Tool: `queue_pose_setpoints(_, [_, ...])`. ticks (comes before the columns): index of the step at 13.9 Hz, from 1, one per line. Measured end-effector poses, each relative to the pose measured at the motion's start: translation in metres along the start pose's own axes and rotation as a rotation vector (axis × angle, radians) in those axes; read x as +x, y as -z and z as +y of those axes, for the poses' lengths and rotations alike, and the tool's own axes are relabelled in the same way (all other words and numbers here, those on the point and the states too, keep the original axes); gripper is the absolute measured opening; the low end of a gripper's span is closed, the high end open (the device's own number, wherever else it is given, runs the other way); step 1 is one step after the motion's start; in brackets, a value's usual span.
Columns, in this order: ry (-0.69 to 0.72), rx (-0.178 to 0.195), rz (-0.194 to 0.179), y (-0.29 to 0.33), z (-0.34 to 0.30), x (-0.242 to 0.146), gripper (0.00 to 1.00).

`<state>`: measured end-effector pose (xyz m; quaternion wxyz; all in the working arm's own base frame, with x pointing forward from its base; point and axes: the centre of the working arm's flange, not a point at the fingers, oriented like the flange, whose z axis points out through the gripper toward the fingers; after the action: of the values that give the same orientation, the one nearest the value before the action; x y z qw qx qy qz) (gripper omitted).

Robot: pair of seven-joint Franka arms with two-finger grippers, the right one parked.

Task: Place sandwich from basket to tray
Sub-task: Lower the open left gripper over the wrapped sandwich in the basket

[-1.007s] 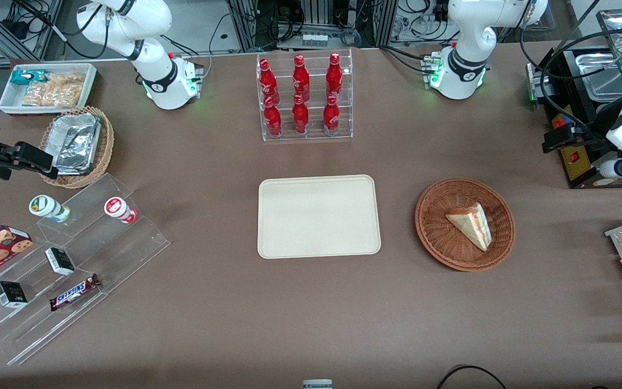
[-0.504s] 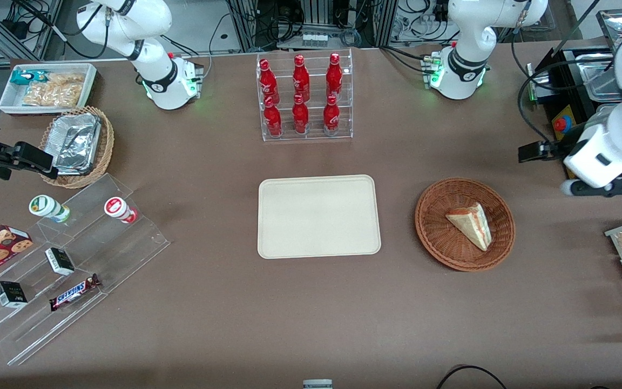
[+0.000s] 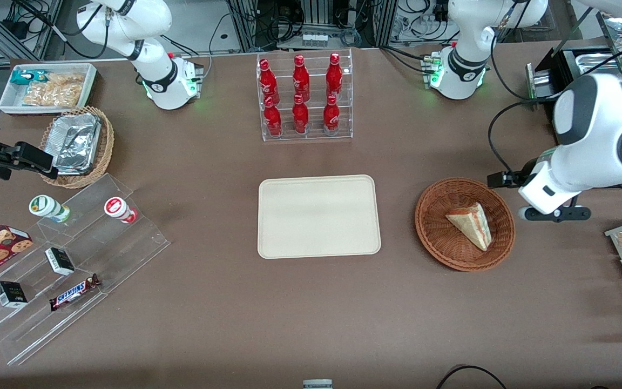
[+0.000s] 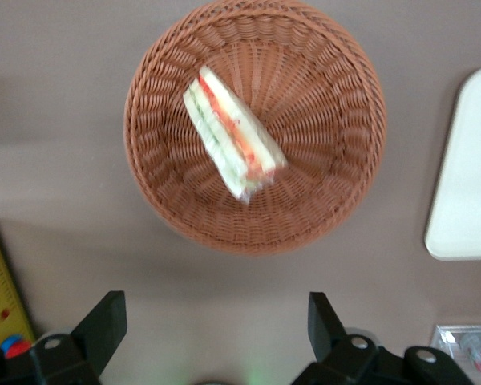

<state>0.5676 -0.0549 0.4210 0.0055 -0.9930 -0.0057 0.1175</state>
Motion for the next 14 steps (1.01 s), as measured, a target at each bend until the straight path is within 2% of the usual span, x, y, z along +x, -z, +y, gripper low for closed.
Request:
queue_pose_setpoints(6, [0.117,-0.006,0.055,-0.082,0.003,0.001,1.00])
queue_pose_setpoints(10, [0.273,-0.029,0.135,-0.120,0.006,0.000,1.00])
queue_pose_setpoints(14, [0.478,-0.058,0.155,-0.125,0.005,0.000,1.00])
